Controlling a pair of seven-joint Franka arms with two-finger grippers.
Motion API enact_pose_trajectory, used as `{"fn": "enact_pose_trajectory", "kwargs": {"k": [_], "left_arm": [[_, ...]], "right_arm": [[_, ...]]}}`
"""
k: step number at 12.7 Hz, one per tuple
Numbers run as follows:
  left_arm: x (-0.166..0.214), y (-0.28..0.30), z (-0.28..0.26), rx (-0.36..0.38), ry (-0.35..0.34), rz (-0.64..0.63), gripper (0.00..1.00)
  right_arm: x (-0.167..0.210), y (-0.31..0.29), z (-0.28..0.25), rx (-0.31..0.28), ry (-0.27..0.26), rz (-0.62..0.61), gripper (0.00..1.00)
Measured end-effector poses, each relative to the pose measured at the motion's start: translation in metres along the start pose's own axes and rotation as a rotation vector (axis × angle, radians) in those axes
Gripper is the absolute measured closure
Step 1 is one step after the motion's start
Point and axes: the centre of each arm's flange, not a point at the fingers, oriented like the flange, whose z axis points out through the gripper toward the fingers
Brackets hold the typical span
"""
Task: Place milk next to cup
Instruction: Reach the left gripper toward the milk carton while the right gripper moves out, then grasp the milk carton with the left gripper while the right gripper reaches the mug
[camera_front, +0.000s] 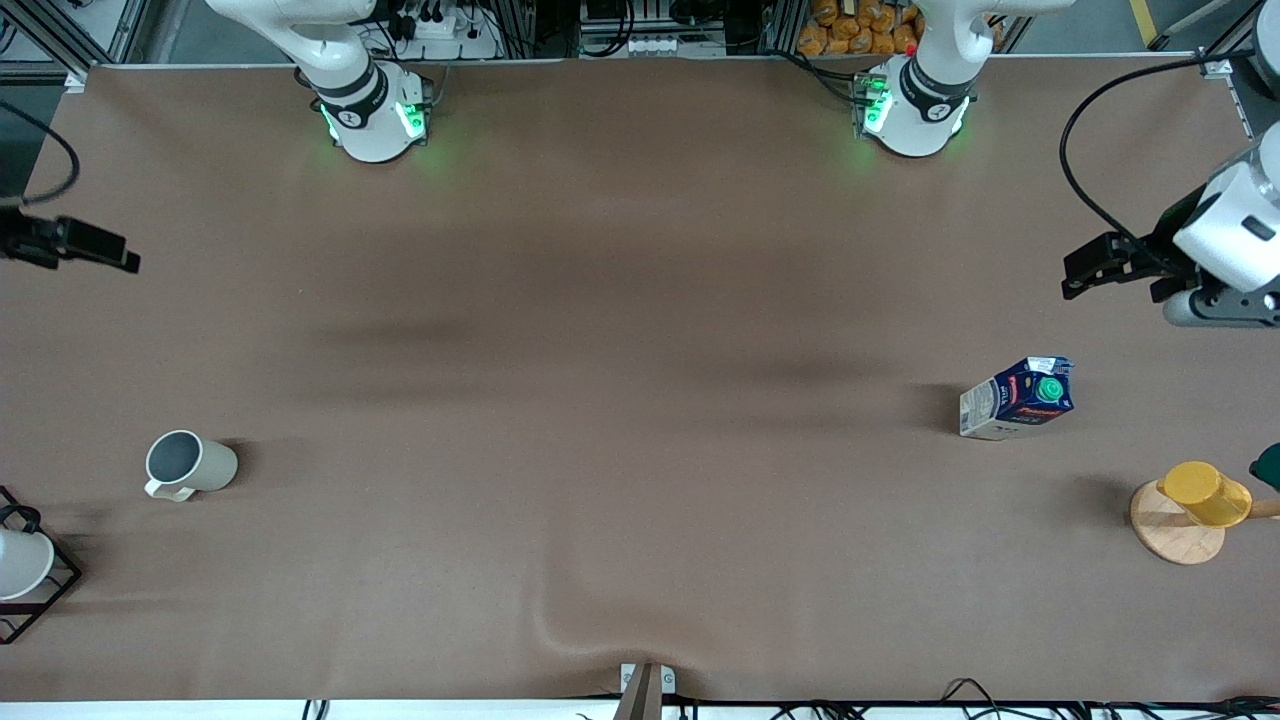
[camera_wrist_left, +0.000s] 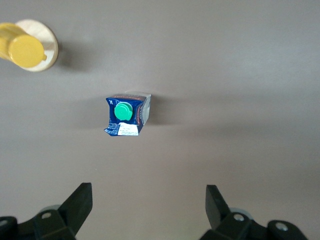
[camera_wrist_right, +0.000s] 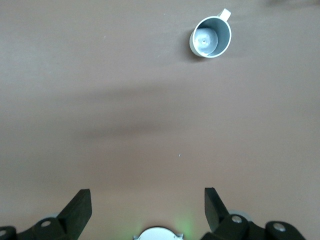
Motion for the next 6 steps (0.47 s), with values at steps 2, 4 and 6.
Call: {"fn": "enact_pose_trajectory", "kwargs": {"k": [2, 4, 6], "left_arm": [[0.021, -0.021, 0.042, 0.001, -0.022, -0.035, 0.0], [0.037, -0.036, 0.089, 0.001, -0.004, -0.051, 0.0], [0.041, -0.037, 0.131, 0.002, -0.015, -0.046, 0.0]], "right_arm": [[0.031, 0.011, 0.026, -0.043, 0.011, 0.014, 0.0], [0.058, 0.044, 0.062, -0.074, 0.003, 0.041, 0.0], [0.084, 0.075, 0.099, -0.137, 0.008, -0.015, 0.0]]}}
